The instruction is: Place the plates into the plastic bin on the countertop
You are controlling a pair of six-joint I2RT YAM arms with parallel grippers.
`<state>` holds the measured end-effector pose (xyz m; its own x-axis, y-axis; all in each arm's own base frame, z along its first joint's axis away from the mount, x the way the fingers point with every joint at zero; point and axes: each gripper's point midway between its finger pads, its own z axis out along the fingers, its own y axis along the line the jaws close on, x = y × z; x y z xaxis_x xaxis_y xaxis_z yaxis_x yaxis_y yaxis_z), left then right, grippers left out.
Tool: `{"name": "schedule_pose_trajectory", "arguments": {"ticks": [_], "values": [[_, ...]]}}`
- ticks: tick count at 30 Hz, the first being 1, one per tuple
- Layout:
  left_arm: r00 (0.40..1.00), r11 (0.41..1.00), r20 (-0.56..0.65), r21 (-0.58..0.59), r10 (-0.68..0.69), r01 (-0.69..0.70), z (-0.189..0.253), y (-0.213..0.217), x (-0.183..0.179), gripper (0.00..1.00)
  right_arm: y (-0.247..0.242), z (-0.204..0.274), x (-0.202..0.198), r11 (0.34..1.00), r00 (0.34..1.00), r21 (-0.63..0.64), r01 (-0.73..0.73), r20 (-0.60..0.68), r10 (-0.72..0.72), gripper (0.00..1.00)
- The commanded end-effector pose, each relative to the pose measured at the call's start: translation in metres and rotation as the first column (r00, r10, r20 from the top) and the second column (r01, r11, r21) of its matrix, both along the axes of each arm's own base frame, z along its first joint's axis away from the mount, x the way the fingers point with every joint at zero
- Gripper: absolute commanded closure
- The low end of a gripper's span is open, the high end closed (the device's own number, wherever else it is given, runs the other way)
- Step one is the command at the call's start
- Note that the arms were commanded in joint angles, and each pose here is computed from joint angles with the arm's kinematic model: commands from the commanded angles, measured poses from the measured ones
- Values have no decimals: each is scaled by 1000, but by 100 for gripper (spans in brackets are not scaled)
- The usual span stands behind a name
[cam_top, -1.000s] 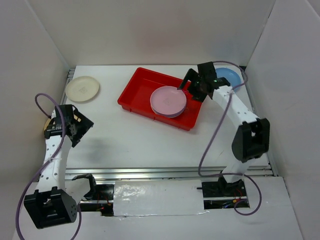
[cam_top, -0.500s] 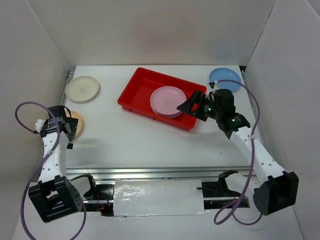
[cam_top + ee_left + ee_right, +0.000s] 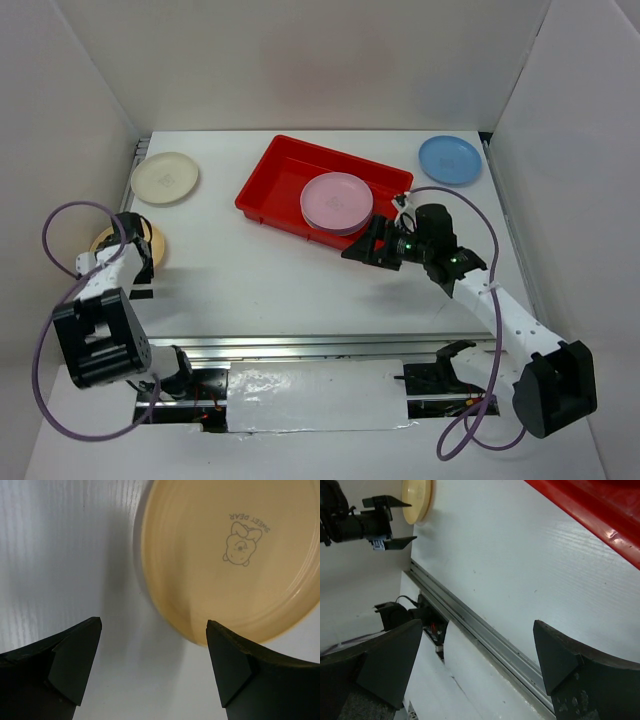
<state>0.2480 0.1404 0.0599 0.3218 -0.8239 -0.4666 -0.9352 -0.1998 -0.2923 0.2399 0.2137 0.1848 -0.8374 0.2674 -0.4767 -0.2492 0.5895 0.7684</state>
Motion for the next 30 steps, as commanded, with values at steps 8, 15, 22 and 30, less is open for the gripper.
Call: {"name": "schedule_pose_trajectory", "arguments": {"ticks": [8, 15, 22, 30], "values": [[992, 990, -60, 88, 112, -106, -12, 34, 19, 1, 11, 10, -8, 999, 995, -1, -44, 89, 44, 0], [987, 996, -138, 46, 87, -81, -36, 29, 16, 18, 17, 10, -9, 998, 995, -4, -57, 85, 57, 0], [984, 997, -166, -4, 71, -72, -54, 16, 4, 96, 12, 26, -9, 999, 992, -18, -30, 121, 32, 0], [998, 1000, -67, 16, -19, 20, 15, -22, -27, 100, 9, 49, -7, 1000, 987, -14, -6, 162, 8, 0]]}}
